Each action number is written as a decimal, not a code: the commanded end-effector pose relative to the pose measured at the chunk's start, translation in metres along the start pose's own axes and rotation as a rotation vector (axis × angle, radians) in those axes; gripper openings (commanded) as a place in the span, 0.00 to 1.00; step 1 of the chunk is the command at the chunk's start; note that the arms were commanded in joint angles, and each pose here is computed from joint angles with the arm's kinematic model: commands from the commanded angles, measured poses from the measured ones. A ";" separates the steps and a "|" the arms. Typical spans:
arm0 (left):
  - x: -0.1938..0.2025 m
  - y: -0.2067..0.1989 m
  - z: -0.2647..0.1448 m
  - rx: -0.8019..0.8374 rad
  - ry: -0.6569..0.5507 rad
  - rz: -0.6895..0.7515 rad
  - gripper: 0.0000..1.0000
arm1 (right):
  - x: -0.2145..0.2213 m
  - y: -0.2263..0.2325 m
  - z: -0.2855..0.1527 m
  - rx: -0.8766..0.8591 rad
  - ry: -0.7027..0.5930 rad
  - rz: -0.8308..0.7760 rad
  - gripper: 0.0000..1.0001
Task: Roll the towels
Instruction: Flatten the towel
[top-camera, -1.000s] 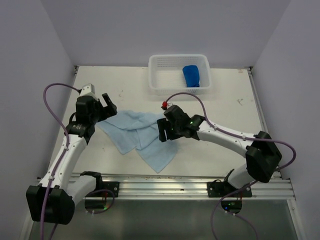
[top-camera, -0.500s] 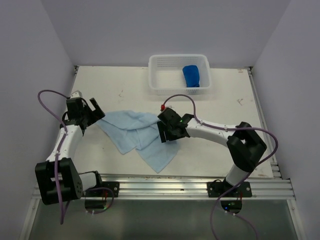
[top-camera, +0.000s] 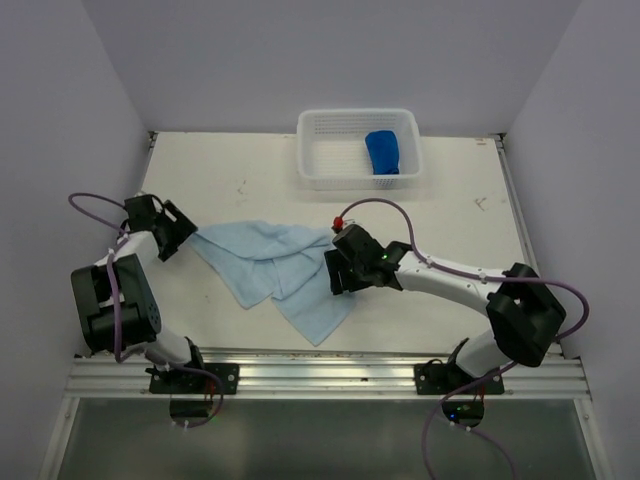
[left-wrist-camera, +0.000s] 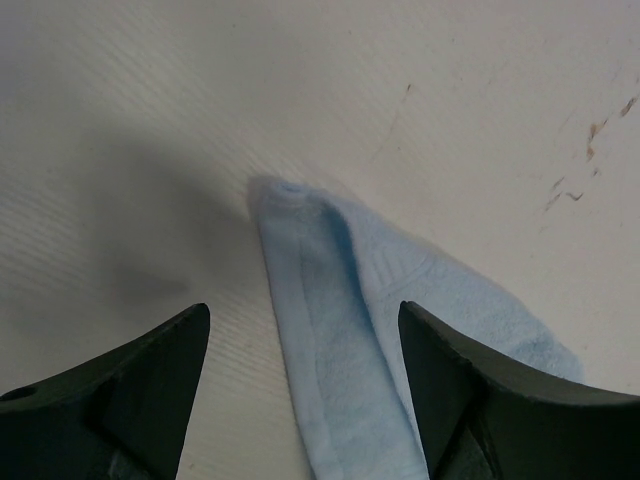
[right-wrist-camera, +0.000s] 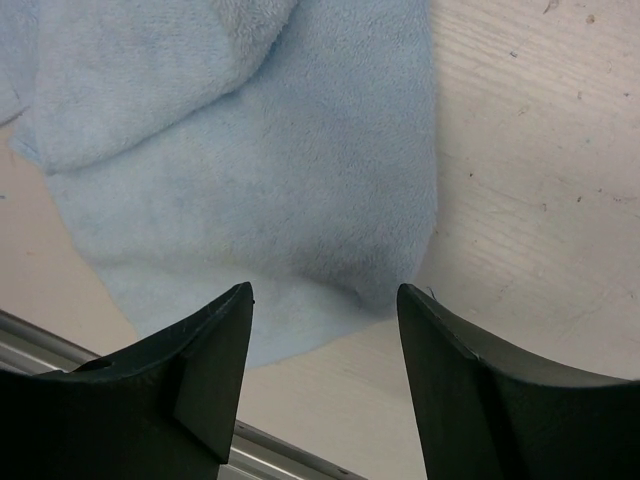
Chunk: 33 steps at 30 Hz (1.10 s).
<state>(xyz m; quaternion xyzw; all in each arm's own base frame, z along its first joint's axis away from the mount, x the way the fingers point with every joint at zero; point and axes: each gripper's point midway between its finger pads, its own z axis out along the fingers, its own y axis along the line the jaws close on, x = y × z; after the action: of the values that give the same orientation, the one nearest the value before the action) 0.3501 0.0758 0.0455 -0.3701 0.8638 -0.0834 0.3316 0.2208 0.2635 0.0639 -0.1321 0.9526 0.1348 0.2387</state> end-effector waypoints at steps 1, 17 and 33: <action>-0.048 -0.024 0.005 0.079 -0.094 -0.098 0.79 | -0.009 0.011 -0.004 -0.067 -0.047 0.000 0.63; -0.051 -0.026 0.026 0.125 -0.042 -0.263 0.53 | -0.005 0.008 -0.003 -0.091 -0.060 -0.025 0.57; -0.032 -0.018 0.048 0.124 -0.007 -0.355 0.47 | 0.001 -0.002 -0.003 -0.089 -0.069 -0.022 0.55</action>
<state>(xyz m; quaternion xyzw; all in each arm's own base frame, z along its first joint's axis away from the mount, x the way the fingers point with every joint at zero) 0.4027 0.0883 0.0382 -0.4868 0.7870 -0.1809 0.3330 0.2145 0.2596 0.0543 -0.1450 0.9443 0.1647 0.2453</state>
